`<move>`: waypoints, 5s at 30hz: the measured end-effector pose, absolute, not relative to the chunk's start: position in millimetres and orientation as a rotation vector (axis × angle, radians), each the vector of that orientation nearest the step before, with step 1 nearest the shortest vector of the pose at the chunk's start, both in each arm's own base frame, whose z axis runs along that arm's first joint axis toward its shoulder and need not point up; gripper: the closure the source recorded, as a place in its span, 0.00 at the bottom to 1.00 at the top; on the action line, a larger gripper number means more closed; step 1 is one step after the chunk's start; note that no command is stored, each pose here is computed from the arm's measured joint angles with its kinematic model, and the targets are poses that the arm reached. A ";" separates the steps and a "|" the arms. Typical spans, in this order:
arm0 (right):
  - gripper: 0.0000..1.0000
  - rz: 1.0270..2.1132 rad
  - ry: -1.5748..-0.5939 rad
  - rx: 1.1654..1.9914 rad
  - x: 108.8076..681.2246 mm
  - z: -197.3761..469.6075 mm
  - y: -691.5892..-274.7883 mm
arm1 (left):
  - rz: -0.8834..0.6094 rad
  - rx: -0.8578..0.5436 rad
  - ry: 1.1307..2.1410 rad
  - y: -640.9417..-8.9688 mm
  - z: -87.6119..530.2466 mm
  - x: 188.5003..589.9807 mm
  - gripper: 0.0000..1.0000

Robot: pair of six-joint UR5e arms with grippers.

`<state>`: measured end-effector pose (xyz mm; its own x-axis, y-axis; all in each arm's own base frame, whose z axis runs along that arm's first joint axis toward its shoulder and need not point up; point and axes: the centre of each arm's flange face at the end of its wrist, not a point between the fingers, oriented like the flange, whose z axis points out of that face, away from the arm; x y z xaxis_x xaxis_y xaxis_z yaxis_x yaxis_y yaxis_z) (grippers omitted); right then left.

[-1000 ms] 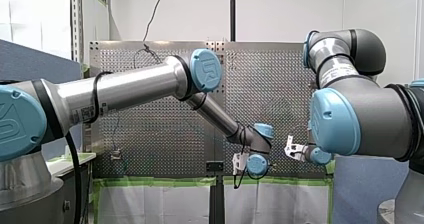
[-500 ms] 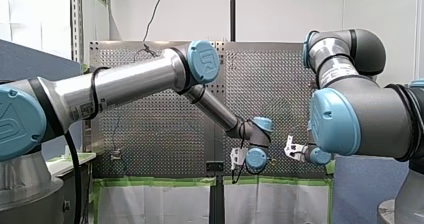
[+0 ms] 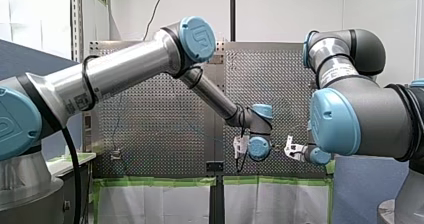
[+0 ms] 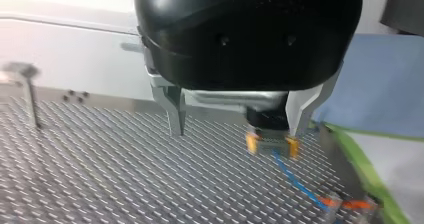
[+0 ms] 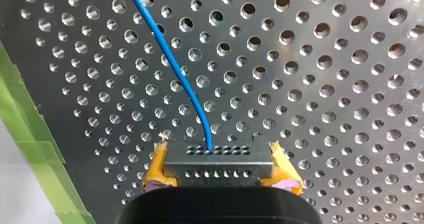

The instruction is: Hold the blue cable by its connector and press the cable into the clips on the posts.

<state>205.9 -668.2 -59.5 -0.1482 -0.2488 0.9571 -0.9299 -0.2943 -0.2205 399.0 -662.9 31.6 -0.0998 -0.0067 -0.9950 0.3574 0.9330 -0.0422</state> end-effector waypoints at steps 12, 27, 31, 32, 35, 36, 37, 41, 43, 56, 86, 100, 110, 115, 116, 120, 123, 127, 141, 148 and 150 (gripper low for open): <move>1.00 1.474 -1.340 1.546 209.9 -60.2 -666.0 | -0.404 0.189 1.570 -654.2 80.7 388.4 0.00; 1.00 1.473 -1.322 1.563 219.3 -60.3 -662.8 | -0.533 -0.024 1.474 -596.3 140.0 434.6 0.00; 1.00 1.473 -1.323 1.566 220.8 -60.3 -662.1 | -0.550 -0.050 1.473 -585.1 152.1 430.8 0.00; 1.00 1.472 -1.323 1.567 221.0 -60.4 -662.0 | -0.552 -0.054 1.472 -582.1 155.8 429.1 0.00; 1.00 1.471 -1.324 1.568 221.0 -60.5 -661.8 | -0.553 -0.057 1.474 -575.6 163.8 423.0 0.00; 1.00 1.471 -1.324 1.568 221.0 -60.5 -661.8 | -0.553 -0.056 1.475 -573.7 166.0 421.0 0.00; 1.00 1.471 -1.325 1.567 221.0 -60.5 -661.9 | -0.553 -0.055 1.477 -571.9 168.0 418.7 0.00; 1.00 1.471 -1.325 1.567 221.2 -60.4 -661.9 | -0.553 -0.053 1.477 -561.6 179.8 409.9 0.00; 1.00 1.471 -1.325 1.567 221.1 -60.4 -662.0 | -0.558 -0.058 1.472 -557.4 185.2 406.7 0.00; 1.00 1.470 -1.323 1.572 223.1 -60.7 -660.8 | -0.617 -0.063 1.436 -528.6 221.7 376.7 0.00; 1.00 1.441 -1.312 1.537 214.0 -24.1 -661.4 | -0.635 -0.069 1.426 -448.2 269.0 303.1 0.00; 1.00 1.450 -1.290 1.516 212.8 4.6 -655.6 | -0.641 -0.071 1.435 -420.0 234.4 276.5 0.00; 1.00 1.458 -1.256 1.454 207.4 40.0 -641.0 | -0.628 -0.061 1.513 -404.6 168.8 261.8 0.00; 1.00 1.472 -1.242 1.399 203.8 60.5 -632.2 | -0.609 -0.048 1.549 -395.1 140.5 252.8 0.00; 1.00 1.479 -1.242 1.387 203.7 65.1 -629.2 | -0.605 -0.045 1.557 -392.8 134.5 250.5 0.00; 1.00 1.502 -1.242 1.355 205.8 83.8 -623.0 | -0.591 -0.028 1.588 -384.0 112.1 241.4 0.00; 1.00 1.520 -1.234 1.333 207.5 100.1 -622.2 | -0.572 -0.011 1.623 -375.3 93.9 232.6 0.00; 1.00 1.547 -1.215 1.310 210.8 124.1 -621.7 | -0.532 0.027 1.682 -361.7 70.1 218.8 0.00; 1.00 1.587 -1.171 1.286 218.4 145.1 -612.2 | -0.481 0.070 1.757 -337.8 48.4 195.4 0.00; 1.00 1.587 -1.170 1.286 218.5 145.1 -612.0 | -0.481 0.070 1.757 -337.6 48.2 195.3 0.00; 1.00 1.587 -1.170 1.286 218.5 145.2 -612.1 | -0.481 0.070 1.757 -337.6 48.2 195.3 0.00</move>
